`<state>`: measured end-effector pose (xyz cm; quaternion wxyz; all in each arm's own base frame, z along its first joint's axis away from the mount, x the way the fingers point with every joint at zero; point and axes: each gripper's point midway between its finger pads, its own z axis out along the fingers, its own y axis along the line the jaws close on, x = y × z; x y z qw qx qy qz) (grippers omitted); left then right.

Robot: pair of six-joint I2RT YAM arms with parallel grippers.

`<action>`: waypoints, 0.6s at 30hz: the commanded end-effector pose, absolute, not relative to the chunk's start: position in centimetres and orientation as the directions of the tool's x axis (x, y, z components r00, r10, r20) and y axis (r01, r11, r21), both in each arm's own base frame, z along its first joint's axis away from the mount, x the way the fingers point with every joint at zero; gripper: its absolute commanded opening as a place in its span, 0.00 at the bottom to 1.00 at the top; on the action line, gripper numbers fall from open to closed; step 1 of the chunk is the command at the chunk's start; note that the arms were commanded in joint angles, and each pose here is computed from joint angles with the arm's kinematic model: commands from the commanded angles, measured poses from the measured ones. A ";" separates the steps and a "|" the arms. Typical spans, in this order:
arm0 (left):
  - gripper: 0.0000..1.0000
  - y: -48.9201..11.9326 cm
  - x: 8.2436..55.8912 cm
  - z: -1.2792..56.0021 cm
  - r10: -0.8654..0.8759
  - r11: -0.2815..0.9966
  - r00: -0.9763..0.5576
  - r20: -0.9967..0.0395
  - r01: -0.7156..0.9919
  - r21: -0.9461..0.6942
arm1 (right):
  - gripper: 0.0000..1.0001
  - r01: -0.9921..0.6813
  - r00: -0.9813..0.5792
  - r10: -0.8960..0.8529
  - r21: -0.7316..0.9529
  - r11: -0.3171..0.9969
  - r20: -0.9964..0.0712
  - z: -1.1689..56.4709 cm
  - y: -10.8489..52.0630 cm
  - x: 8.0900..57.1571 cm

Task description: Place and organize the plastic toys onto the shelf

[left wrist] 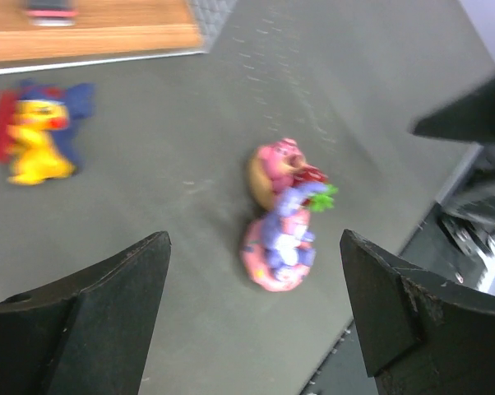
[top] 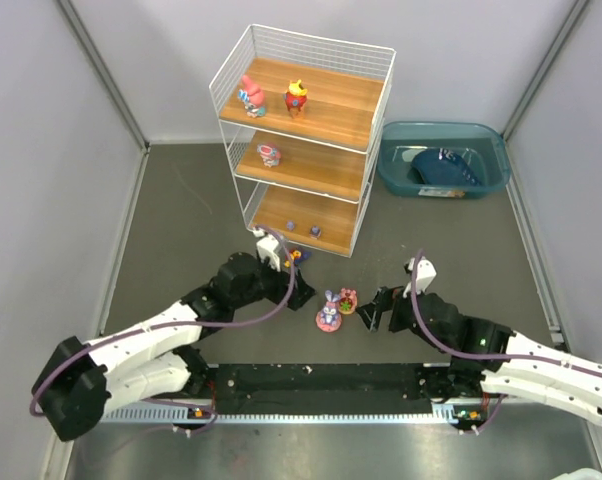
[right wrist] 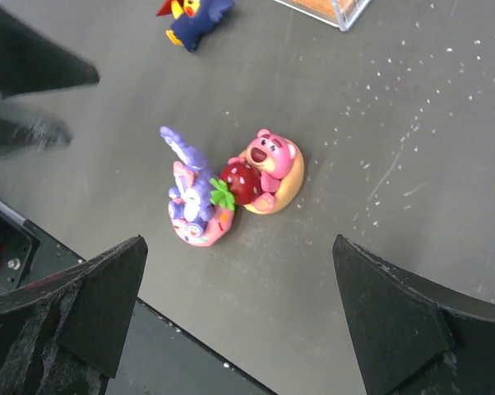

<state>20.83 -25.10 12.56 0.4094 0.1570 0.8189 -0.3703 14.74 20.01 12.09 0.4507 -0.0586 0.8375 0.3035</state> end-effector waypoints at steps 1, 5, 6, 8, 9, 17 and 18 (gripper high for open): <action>0.89 -28.9 17.3 14.7 0.023 0.592 -0.531 -0.847 0.690 -0.416 | 0.96 -0.350 -0.588 0.206 0.476 0.807 -0.782 12.1 19.8 15.2; 0.90 -28.5 15.5 12.7 -0.051 0.673 -0.586 -0.809 0.578 -0.461 | 0.96 -0.355 -0.579 0.211 0.476 0.804 -0.788 12.4 19.7 15.3; 0.91 -28.7 14.6 12.4 -0.071 0.675 -0.604 -0.794 0.557 -0.484 | 0.96 -0.356 -0.577 0.214 0.479 0.802 -0.788 12.5 19.6 15.3; 0.92 -27.7 14.9 11.3 -0.091 0.731 -0.597 -0.797 0.503 -0.460 | 0.96 -0.356 -0.576 0.220 0.484 0.800 -0.787 12.5 19.6 15.3; 0.92 -27.8 14.6 11.0 -0.084 0.739 -0.603 -0.794 0.497 -0.455 | 0.96 -0.356 -0.574 0.222 0.485 0.799 -0.788 12.6 19.6 15.3; 0.99 -29.2 15.8 9.8 -0.035 0.829 -0.601 -0.799 0.429 -0.359 | 0.96 -0.341 -0.546 0.294 0.529 0.777 -0.784 14.6 19.3 15.6; 0.99 -29.7 15.8 9.7 -0.030 0.834 -0.598 -0.801 0.426 -0.350 | 0.96 -0.339 -0.539 0.310 0.539 0.771 -0.783 15.2 19.2 15.6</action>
